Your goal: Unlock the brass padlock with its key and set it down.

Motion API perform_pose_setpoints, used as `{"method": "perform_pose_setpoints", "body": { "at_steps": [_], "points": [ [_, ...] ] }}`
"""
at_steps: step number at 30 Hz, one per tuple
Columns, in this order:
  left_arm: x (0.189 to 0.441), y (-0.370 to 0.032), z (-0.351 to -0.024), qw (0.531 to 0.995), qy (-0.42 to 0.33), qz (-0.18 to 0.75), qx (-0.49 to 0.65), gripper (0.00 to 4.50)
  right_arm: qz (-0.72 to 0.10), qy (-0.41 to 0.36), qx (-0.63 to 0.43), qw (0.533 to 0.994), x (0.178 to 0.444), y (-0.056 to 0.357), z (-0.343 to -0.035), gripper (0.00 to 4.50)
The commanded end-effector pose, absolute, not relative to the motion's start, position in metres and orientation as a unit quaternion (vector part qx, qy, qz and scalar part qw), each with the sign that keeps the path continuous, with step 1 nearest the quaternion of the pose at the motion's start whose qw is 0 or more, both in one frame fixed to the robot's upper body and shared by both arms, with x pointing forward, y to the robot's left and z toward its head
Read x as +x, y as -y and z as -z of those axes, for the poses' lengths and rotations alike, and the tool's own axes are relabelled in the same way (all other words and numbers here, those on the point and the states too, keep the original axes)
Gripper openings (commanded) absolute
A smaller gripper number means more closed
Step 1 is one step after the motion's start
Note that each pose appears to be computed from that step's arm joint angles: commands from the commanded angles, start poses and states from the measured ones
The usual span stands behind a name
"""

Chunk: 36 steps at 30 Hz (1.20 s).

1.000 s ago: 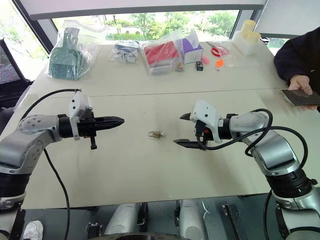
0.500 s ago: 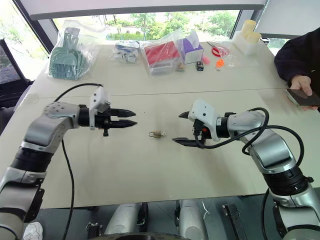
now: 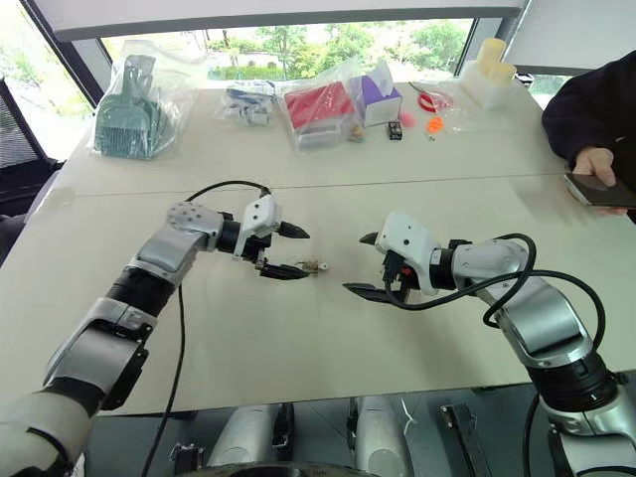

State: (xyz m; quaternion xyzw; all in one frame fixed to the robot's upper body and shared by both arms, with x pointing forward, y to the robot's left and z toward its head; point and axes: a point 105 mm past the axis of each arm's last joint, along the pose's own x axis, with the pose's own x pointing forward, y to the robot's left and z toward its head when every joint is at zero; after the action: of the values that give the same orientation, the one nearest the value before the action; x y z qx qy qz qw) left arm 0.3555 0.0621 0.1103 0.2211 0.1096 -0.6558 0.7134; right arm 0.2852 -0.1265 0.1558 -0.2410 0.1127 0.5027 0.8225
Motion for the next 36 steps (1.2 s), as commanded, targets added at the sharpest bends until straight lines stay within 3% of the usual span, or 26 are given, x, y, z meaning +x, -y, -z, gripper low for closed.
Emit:
{"method": "perform_pose_setpoints", "body": {
  "at_steps": [1, 4, 5, 14, 17, 23, 27, 36],
  "points": [
    [0.358, -0.059, -0.105, 0.704, -0.105, 0.656, 0.251, 4.45, -0.496, -0.088, -0.256, 0.825, 0.282, 0.127, -0.169, 4.5],
    [0.361, -0.058, -0.094, 0.703, -0.109, 0.647, 0.272, 4.45, -0.493, -0.089, -0.259, 0.826, 0.282, 0.128, -0.17, 4.5],
    [0.362, -0.058, -0.092, 0.704, -0.109, 0.646, 0.275, 4.21, -0.493, -0.089, -0.259, 0.826, 0.282, 0.129, -0.17, 4.5],
    [0.364, -0.061, -0.084, 0.706, -0.108, 0.638, 0.288, 0.85, -0.488, -0.077, -0.27, 0.827, 0.287, 0.127, -0.174, 4.5],
    [0.368, -0.062, -0.091, 0.714, -0.098, 0.631, 0.286, 0.76, -0.469, -0.051, -0.285, 0.834, 0.298, 0.124, -0.18, 4.5],
    [0.389, -0.06, -0.143, 0.756, -0.05, 0.606, 0.242, 0.76, -0.395, 0.025, -0.364, 0.843, 0.332, 0.112, -0.188, 4.5],
    [0.395, -0.061, -0.165, 0.76, -0.033, 0.602, 0.242, 0.76, -0.388, 0.066, -0.436, 0.809, 0.34, 0.097, -0.181, 4.5],
    [0.395, -0.063, -0.175, 0.754, -0.026, 0.607, 0.249, 0.76, -0.348, 0.153, -0.541, 0.75, 0.361, 0.07, -0.179, 4.5]
  ]
}}
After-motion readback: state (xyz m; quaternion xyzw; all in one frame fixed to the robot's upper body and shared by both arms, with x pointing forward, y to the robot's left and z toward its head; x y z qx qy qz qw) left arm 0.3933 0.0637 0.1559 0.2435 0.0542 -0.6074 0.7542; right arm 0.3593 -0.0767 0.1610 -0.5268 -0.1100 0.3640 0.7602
